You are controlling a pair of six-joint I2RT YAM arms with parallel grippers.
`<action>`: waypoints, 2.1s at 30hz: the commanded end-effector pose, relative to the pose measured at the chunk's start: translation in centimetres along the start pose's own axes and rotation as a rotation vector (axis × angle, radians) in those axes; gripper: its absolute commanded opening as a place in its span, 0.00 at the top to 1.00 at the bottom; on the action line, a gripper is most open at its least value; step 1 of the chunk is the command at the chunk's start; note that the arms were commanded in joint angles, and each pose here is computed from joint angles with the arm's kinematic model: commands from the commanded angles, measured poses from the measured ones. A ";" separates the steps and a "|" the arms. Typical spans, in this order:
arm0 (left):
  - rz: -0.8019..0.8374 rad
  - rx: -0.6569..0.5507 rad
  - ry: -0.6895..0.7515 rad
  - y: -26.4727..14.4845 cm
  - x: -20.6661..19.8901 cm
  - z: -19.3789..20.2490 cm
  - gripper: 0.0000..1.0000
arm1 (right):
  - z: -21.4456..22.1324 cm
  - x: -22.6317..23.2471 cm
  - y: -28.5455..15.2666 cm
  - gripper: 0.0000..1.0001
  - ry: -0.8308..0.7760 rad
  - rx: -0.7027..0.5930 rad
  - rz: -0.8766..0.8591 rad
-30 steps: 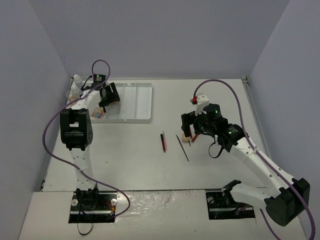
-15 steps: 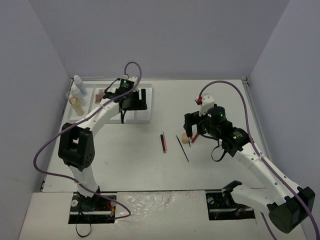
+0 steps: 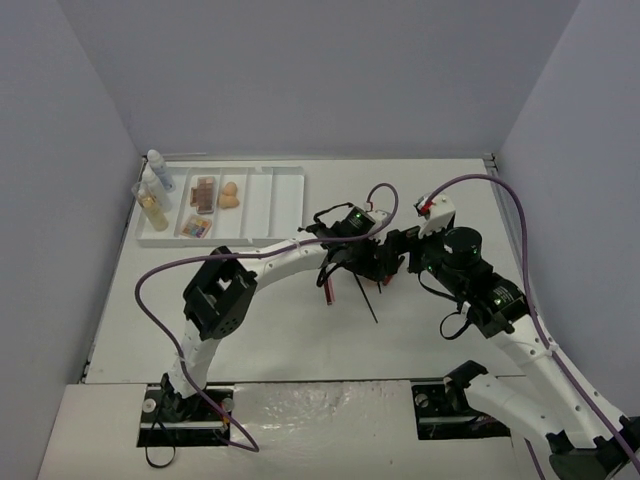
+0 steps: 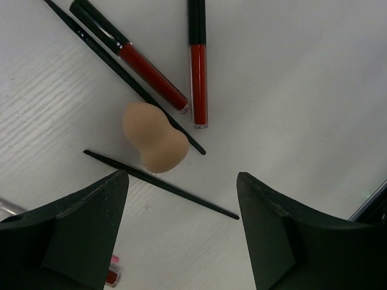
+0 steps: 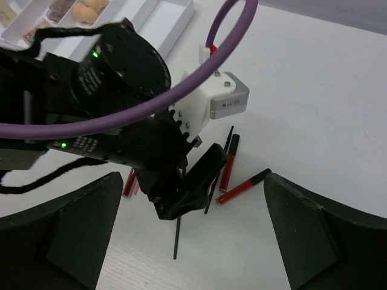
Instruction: Organize the makeup
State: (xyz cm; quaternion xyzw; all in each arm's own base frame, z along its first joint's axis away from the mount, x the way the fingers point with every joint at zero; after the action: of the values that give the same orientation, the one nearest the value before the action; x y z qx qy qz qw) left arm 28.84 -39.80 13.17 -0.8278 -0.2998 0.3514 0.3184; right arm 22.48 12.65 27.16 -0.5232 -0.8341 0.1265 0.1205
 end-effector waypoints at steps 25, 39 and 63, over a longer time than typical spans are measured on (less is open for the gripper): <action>-0.054 -0.063 -0.111 0.8 0.0 -1.2 0.91 | -1.4 -0.8 -0.8 0.00 0.020 -0.106 0.058; -0.291 -0.195 -0.135 -10.3 10.4 -3.8 0.94 | -1.1 -0.8 0.0 0.00 0.009 -0.076 0.053; -0.653 -0.199 -0.305 -18.9 35.0 -4.3 0.68 | 0.2 -0.3 1.7 0.00 -0.010 -0.006 0.012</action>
State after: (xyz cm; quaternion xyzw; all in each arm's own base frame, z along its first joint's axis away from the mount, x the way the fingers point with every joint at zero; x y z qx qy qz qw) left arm 45.53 -4.25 10.34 -0.6229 -0.6111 0.3663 0.3229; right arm 23.16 12.70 24.80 -0.5285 -0.8229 0.1597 0.1346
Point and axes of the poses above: each gripper's point midway between its finger pads, its own y axis out along the fingers, its own x axis along the line the jaws close on, z = x × y, the point moved 5 cm from there along -y, back along the fingers, and after that the axes turned 1 degree about -y, right-handed, at the moved point
